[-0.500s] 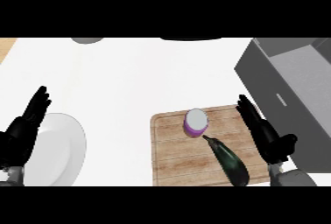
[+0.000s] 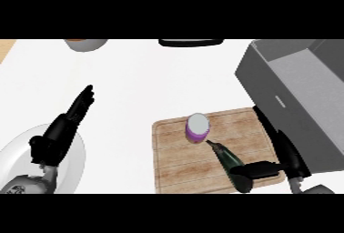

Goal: Pick the eggplant from the cutting board and place it in the cardboard box

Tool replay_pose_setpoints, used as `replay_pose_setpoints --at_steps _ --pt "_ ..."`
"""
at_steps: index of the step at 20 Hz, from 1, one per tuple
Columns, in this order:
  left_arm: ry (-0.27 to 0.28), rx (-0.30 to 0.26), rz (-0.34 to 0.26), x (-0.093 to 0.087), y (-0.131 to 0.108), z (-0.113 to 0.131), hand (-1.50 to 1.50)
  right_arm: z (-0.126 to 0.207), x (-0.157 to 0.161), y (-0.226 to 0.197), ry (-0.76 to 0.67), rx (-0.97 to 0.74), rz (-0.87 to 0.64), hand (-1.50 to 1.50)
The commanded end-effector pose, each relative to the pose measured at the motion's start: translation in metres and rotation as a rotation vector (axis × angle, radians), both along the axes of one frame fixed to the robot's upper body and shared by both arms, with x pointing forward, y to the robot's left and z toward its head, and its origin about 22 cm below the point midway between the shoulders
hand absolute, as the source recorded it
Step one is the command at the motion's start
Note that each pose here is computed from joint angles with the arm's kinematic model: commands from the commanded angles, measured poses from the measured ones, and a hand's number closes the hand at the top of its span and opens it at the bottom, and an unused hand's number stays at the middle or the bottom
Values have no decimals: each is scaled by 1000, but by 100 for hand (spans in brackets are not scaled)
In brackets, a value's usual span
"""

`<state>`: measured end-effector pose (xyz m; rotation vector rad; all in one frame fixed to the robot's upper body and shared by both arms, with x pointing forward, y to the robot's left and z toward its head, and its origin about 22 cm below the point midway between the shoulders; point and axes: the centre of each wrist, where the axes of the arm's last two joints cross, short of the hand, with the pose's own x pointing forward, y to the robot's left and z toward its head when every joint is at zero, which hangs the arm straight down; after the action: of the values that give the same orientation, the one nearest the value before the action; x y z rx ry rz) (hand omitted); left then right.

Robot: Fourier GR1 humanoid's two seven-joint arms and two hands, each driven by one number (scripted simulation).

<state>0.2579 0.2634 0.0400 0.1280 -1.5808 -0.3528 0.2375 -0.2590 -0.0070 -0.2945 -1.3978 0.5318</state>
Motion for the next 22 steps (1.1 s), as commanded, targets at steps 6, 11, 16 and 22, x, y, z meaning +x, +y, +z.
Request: replay_pose_setpoints --at_steps 6,11,16,22 --pt "17 -41 -101 7 -28 -3 0 45 -28 -9 -149 -717 229 -150" --pt "11 -34 -108 10 -34 -1 0 110 -53 22 -118 -853 250 -150" --pt "4 -42 -144 18 -54 -2 0 158 -77 57 79 -836 315 -150" --pt "-1 -34 -193 28 -58 12 0 191 -68 80 252 -814 301 -150"
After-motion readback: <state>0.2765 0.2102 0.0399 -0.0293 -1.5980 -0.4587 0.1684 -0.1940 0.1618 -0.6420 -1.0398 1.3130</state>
